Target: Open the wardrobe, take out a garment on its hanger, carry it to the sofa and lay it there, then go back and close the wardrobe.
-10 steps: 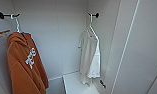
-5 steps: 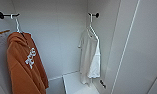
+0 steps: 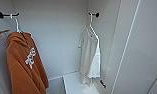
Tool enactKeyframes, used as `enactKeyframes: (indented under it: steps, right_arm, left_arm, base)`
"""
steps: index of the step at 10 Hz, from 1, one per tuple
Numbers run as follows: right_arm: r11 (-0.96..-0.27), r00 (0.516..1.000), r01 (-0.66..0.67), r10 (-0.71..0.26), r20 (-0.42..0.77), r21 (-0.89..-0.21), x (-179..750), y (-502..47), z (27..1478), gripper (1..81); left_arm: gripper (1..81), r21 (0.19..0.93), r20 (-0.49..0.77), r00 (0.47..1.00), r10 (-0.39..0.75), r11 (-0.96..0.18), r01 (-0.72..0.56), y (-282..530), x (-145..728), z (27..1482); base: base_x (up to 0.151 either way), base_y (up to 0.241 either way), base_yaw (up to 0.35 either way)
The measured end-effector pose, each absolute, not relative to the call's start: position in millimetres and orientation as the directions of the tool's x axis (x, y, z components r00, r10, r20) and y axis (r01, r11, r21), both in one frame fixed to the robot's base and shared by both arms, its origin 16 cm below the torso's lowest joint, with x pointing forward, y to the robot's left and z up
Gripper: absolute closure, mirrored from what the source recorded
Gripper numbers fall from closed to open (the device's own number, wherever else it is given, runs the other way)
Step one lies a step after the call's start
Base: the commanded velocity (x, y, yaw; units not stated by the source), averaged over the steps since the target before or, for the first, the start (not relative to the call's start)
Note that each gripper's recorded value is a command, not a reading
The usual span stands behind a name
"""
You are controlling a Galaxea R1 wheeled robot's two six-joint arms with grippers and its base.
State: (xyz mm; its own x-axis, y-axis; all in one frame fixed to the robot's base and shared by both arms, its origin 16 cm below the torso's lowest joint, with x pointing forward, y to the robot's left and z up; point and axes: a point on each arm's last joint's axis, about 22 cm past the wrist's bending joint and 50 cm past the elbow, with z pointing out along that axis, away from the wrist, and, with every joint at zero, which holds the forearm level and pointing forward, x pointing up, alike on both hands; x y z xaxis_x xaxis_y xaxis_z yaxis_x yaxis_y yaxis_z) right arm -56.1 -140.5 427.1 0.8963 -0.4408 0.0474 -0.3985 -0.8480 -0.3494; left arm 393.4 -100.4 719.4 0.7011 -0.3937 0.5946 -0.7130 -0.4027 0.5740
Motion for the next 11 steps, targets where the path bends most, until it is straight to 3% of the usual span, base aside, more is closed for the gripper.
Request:
enactKeyframes:
  steps: [5,11]
  right_arm:
    - [-0.848,0.896,-0.400,-0.441,0.046,-0.348,-57,-141,427,1.0]
    - [-0.848,0.896,-0.409,-0.443,0.025,-0.336,-62,-142,428,1.0]
  left_arm:
    - [1.0,0.538,0.660,0.652,-0.372,-0.372,-0.757,-137,469,810]
    - [1.0,0.519,0.703,0.629,-0.333,-0.365,-0.773,-177,549,927]
  base:
    - [0.000,0.000,0.000]
    - [0.000,0.000,0.000]
